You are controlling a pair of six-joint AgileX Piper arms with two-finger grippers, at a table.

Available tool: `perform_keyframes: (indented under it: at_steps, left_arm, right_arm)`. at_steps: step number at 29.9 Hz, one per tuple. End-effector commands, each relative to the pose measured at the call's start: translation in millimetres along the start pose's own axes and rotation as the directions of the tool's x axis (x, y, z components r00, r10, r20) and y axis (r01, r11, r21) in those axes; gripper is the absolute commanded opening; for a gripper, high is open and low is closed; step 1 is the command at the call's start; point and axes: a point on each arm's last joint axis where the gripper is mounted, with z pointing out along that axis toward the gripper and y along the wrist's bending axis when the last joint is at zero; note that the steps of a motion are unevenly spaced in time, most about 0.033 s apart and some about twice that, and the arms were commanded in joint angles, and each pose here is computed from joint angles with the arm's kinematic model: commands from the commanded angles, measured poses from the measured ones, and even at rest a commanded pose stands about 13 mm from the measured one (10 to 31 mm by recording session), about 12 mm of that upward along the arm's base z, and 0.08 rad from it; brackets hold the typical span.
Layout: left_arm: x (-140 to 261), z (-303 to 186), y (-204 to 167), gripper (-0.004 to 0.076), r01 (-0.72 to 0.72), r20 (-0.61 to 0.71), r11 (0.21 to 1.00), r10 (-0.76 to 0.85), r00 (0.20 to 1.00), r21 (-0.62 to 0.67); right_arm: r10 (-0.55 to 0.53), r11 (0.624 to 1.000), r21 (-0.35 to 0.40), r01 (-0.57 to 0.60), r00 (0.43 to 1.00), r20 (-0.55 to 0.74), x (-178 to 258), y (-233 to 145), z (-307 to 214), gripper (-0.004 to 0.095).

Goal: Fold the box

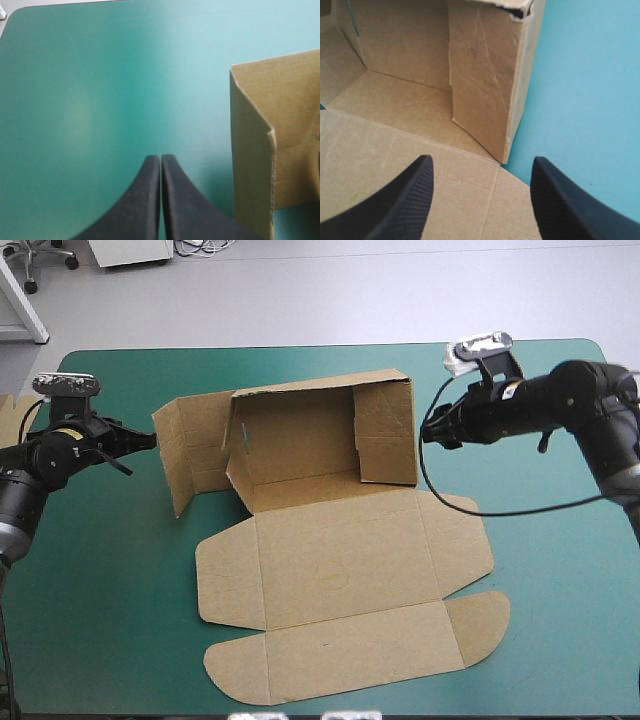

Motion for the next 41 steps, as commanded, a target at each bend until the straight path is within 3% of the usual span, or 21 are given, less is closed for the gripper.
perform_keyframes:
  at_steps: [1,7,9,19,34,41]
  left_arm:
    - [-16,-14,1,0.0000,0.014,0.119,1.000,-0.013,0.993,-0.014]
    - [-16,-14,0,0.0000,0.022,0.119,1.000,-0.021,0.993,-0.004]
    - [-16,-14,0,0.0000,0.022,0.117,1.000,-0.021,0.993,-0.004]
    - [-16,-14,0,0.0000,0.007,0.113,1.000,-0.007,0.994,-0.004]
    - [-16,-14,0,0.0000,-0.003,0.114,1.000,0.003,0.993,-0.008]
    - [-16,-14,0,-0.0001,-0.003,0.116,1.000,0.003,0.993,-0.008]
  right_arm:
    - [-0.019,1.000,0.011,0.017,0.985,0.170,20,6,-10,0.0540]
    - [0.043,0.994,0.078,-0.081,0.916,0.398,56,-4,10,0.0540]
    - [0.043,0.992,0.088,-0.088,0.906,0.422,60,-7,19,0.0540]
    - [0.058,0.998,0.007,-0.063,0.953,0.296,70,-15,72,0.0541]
    - [0.072,0.995,-0.088,-0.051,0.964,0.257,62,-19,108,0.0541]
    - [0.015,0.995,-0.102,0.017,0.953,0.302,35,-7,113,0.0541]
